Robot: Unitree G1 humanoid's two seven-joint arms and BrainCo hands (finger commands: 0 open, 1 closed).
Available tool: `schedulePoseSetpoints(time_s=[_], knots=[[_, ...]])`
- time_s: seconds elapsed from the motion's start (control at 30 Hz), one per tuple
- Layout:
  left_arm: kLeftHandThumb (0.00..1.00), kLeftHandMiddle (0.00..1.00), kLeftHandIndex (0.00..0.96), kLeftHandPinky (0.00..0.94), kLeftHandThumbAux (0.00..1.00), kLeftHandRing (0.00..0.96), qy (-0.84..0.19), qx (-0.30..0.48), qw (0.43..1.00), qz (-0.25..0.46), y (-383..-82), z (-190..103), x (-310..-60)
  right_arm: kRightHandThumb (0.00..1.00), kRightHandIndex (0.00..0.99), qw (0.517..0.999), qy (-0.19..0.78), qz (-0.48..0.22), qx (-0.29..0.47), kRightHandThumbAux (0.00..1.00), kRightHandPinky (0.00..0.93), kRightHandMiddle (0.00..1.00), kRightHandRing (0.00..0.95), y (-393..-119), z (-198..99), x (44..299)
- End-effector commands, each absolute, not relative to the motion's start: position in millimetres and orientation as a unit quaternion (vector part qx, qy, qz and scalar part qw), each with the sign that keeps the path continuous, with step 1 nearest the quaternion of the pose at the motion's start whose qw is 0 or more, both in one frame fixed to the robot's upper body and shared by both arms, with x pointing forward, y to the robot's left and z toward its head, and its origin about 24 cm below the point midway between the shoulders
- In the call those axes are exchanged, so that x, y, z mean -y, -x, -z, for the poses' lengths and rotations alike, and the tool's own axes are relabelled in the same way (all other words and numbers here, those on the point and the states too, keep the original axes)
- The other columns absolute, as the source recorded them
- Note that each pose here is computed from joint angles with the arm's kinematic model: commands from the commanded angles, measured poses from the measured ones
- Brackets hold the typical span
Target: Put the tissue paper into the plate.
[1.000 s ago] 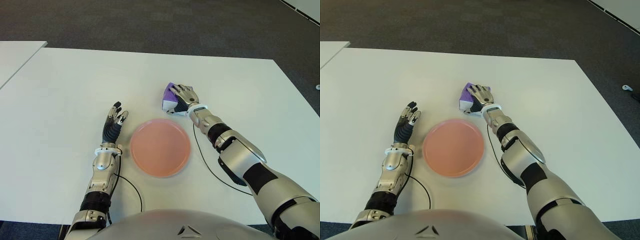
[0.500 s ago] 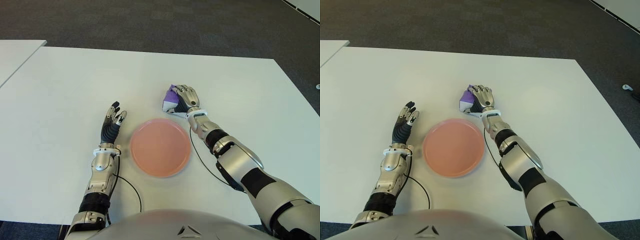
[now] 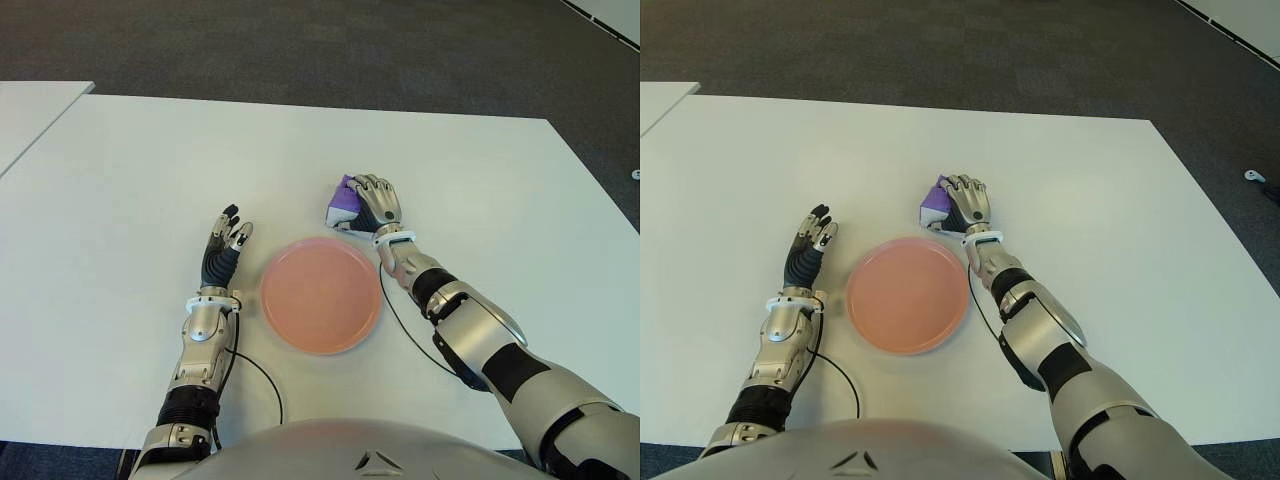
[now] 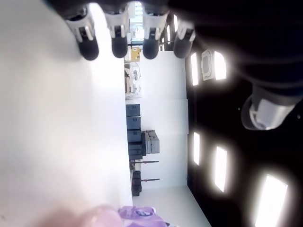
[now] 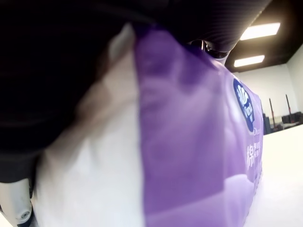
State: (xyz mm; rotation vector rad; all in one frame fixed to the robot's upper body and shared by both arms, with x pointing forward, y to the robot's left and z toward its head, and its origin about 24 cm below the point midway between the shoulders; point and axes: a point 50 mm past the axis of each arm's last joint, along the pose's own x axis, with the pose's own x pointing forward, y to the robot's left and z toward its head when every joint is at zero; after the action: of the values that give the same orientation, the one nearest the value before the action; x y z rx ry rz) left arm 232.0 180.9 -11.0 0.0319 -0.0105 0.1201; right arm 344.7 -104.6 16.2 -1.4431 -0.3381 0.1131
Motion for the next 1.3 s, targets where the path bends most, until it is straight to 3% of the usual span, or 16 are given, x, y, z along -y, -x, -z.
schedulePoseSetpoints(time_s=[0.03, 0.27, 0.33, 0.53, 0.9, 1.3], knots=[[0.0, 0.0, 0.0, 0.0, 0.397, 0.0, -0.014, -0.046, 0.997, -0.063, -219, 28, -184, 0.952, 0.381, 0.697, 0.705, -0.129, 0.032, 0.66, 0.756, 0.505, 0.521, -298, 50, 133], [0.0, 0.0, 0.0, 0.0, 0.394, 0.0, -0.017, -0.047, 0.997, -0.063, -219, 28, -183, 0.951, 0.381, 0.692, 0.71, -0.122, 0.047, 0.66, 0.763, 0.506, 0.524, -299, 48, 134], [0.0, 0.0, 0.0, 0.0, 0.388, 0.0, -0.018, -0.048, 0.997, -0.063, -219, 28, -183, 0.893, 0.389, 0.692, 0.711, -0.119, 0.05, 0.671, 0.773, 0.522, 0.705, -300, 46, 134], [0.0, 0.0, 0.0, 0.0, 0.387, 0.0, -0.016, -0.049, 0.997, -0.064, -220, 29, -183, 0.856, 0.394, 0.693, 0.71, -0.103, 0.063, 0.679, 0.792, 0.534, 0.822, -303, 42, 135], [0.0, 0.0, 0.0, 0.0, 0.395, 0.0, -0.01, -0.051, 0.996, -0.068, -221, 28, -182, 0.853, 0.396, 0.692, 0.712, -0.063, 0.102, 0.679, 0.808, 0.539, 0.844, -321, 18, 147], [0.0, 0.0, 0.0, 0.0, 0.406, 0.0, -0.01, -0.054, 0.996, -0.069, -220, 28, -182, 0.853, 0.395, 0.676, 0.708, 0.032, 0.2, 0.68, 0.772, 0.532, 0.817, -356, -40, 156]])
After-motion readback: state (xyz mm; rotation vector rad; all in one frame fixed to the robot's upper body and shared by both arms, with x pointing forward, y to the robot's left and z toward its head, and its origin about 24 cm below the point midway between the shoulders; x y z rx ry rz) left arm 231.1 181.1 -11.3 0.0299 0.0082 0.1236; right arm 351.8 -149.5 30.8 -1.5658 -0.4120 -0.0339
